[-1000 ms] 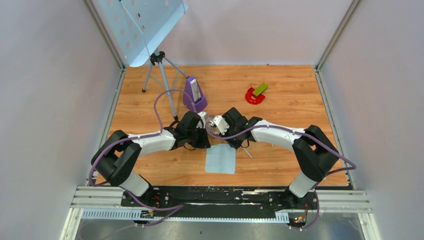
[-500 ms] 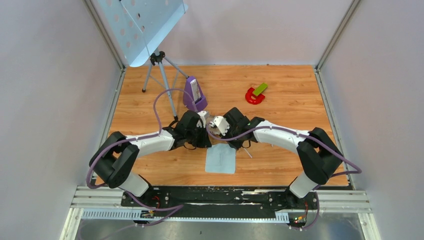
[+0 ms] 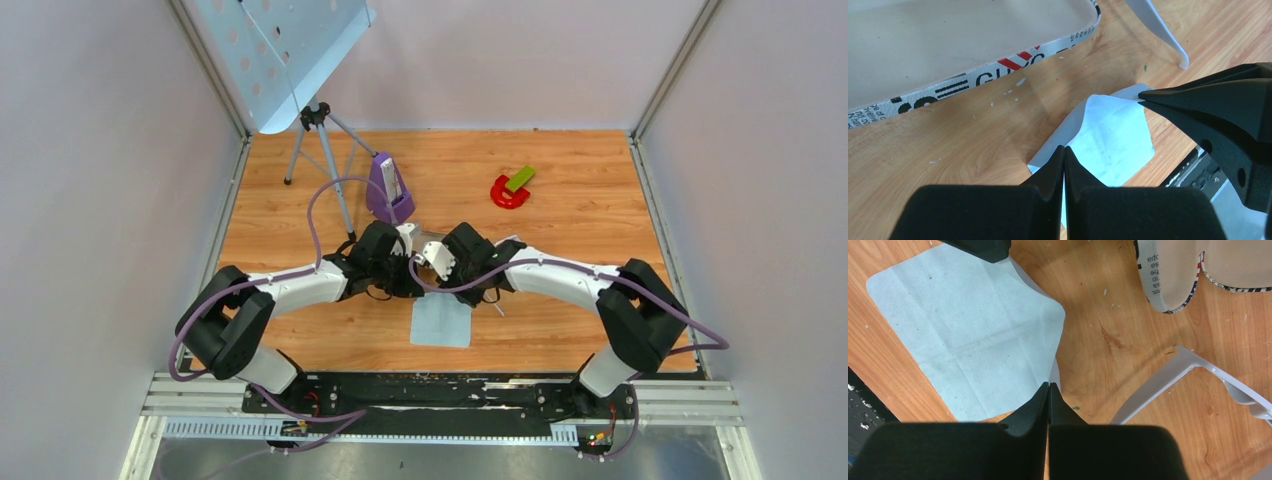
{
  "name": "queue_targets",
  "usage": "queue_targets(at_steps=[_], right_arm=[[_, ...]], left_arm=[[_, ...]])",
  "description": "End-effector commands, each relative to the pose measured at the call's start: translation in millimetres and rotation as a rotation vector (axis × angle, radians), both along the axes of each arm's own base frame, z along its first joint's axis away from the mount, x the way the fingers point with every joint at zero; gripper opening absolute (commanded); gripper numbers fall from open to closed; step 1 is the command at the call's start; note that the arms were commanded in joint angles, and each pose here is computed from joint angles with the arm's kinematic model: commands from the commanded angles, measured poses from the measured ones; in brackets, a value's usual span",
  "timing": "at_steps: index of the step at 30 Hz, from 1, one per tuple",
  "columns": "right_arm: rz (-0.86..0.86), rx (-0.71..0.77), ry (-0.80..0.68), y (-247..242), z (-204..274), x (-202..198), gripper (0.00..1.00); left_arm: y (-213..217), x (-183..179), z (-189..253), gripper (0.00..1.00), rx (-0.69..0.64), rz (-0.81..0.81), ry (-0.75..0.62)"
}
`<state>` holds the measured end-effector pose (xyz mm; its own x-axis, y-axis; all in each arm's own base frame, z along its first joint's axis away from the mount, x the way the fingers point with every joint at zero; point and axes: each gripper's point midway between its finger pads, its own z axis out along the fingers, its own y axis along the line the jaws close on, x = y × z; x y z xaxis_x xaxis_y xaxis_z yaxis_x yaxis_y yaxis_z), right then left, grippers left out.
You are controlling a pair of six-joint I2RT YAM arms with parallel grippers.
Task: Organize the sunglasses
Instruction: Fold the glasses cleaning cloth at the center of the board.
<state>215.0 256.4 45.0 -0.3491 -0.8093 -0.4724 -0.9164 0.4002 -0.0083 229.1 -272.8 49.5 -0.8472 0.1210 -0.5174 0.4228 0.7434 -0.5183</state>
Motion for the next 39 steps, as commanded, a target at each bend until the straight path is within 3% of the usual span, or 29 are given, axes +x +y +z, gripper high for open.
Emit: queue_targets(at_steps=[1, 31, 39], right_arm=[[0.029, -0.027, 0.013, -7.8, 1.9, -16.0, 0.00], [0.136, 0.008, 0.106, 1.6, 5.5, -55.4, 0.00], [0.166, -0.012, 0.124, -6.8, 1.9, -62.9, 0.00]], left_arm=[[3.4, -4.7, 6.8, 0.00, 0.009, -0.032, -0.011], [11.3, -20.2, 6.8, 0.00, 0.060, -0.103, 0.035], [7.4, -27.1, 15.6, 0.00, 0.017, -0.123, 0.043]])
